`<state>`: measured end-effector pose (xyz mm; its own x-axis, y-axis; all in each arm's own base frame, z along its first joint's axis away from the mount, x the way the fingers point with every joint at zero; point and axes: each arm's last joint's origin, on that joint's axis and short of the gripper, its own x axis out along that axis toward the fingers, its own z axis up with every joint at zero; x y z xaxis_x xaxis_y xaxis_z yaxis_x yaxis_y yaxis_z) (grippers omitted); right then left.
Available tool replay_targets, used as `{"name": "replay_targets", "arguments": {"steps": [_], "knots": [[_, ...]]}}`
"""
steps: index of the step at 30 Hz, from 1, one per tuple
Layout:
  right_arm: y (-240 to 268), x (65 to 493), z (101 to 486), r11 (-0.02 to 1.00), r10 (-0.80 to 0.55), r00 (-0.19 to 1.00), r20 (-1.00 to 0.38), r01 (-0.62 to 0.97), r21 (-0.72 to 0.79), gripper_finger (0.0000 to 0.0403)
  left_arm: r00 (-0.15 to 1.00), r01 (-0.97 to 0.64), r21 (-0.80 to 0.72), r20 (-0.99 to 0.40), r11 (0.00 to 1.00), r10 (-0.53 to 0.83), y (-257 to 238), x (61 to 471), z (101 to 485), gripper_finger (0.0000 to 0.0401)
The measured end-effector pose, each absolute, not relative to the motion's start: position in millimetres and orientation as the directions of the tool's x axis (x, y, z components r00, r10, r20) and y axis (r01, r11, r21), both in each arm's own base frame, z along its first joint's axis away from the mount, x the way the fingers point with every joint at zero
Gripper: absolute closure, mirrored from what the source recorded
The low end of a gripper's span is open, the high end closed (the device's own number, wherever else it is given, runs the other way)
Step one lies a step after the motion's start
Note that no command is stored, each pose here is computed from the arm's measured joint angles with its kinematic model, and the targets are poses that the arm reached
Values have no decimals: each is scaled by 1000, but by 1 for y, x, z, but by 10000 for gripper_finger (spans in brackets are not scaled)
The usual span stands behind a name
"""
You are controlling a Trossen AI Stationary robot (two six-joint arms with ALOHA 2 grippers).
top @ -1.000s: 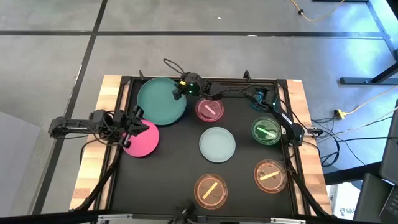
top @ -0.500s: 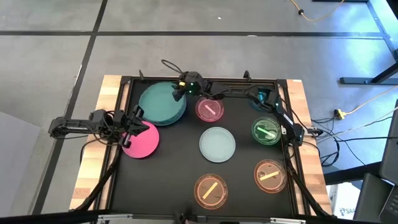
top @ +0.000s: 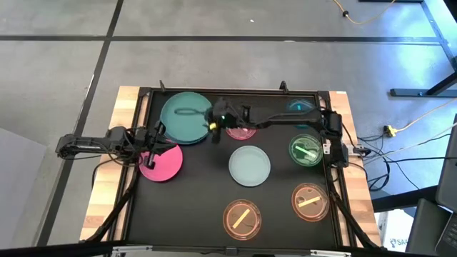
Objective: Stack plastic plates
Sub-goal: Stack the green plate on top of the blue plate
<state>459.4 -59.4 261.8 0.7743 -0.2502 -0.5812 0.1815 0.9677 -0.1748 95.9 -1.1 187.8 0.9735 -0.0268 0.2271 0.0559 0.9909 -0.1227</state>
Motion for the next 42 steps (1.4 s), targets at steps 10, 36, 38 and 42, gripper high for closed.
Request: {"name": "replay_targets", "arguments": {"steps": [10,36,38,42], "knots": [[-36,376,212,973,-224,791,-570,151,-172,214,933,-359,-85,-43,929,357,11,106,164,401],[11,284,165,989,-141,758,-637,135,-59,214,542,-669,-67,-725,740,425,103,166,149,401],[11,283,165,986,-156,751,-642,154,-59,214,525,-677,-63,-739,733,422,106,166,145,401],[10,280,161,983,-167,718,-676,178,-53,214,445,-689,-35,-809,723,384,104,162,134,401]]}}
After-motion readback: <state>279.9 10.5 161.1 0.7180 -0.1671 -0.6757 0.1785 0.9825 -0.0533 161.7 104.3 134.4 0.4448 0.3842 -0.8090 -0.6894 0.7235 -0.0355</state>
